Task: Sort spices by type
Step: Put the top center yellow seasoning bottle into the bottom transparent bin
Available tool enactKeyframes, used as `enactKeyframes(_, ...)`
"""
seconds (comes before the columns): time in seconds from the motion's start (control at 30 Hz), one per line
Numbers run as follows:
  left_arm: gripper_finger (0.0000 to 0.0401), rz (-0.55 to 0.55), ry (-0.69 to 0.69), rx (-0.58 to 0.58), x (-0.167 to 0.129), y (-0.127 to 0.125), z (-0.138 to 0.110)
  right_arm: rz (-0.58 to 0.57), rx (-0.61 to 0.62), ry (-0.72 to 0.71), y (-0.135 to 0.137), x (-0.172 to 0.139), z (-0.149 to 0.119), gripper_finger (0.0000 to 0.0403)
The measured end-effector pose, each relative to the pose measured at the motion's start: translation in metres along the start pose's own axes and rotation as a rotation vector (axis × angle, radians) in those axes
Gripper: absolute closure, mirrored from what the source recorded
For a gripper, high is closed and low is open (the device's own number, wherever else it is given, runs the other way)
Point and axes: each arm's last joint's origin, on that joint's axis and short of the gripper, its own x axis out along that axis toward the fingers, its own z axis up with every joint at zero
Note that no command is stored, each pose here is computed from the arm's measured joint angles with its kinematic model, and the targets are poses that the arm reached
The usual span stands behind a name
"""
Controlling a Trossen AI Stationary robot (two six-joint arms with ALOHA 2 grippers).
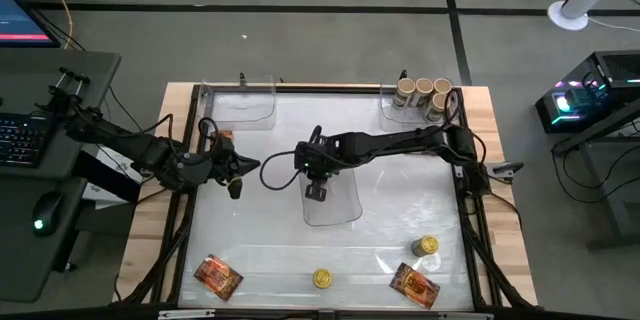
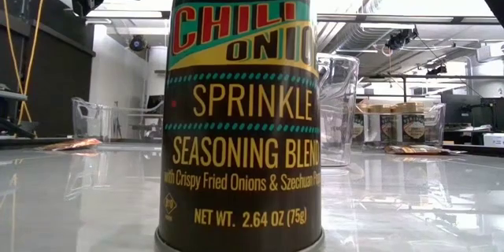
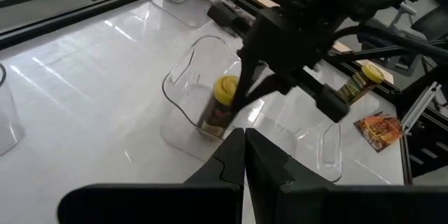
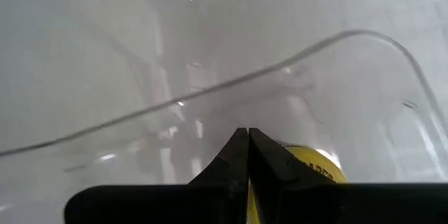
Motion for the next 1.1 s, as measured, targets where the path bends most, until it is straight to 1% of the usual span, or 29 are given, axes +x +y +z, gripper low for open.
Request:
enactKeyframes(0.17, 0.0401, 0.0, 0.0, 0.0, 0.0, 0.0, 0.0, -0.037, 0.024, 0.055, -0.01, 0.001, -0.004, 0.0403)
enactKeyframes(0.33, 0.0401, 0.0, 0.0, 0.0, 0.0, 0.0, 0.0, -0.113, 0.039, 0.081, -0.018, 0.002, -0.007, 0.0403)
enactKeyframes(0.67, 0.0401, 0.005, 0.005, 0.005, 0.0, 0.001, -0.001, -0.135, 0.062, 0.103, -0.031, 0.003, -0.008, 0.0403)
enactKeyframes(0.87, 0.0401, 0.021, 0.023, 0.02, 0.0, 0.002, -0.002, -0.203, 0.066, 0.106, -0.038, 0.003, -0.008, 0.0403)
enactKeyframes(1.1, 0.0401, 0.025, 0.027, 0.025, 0.0, 0.003, -0.003, -0.254, 0.078, 0.101, -0.046, 0.003, -0.007, 0.0403)
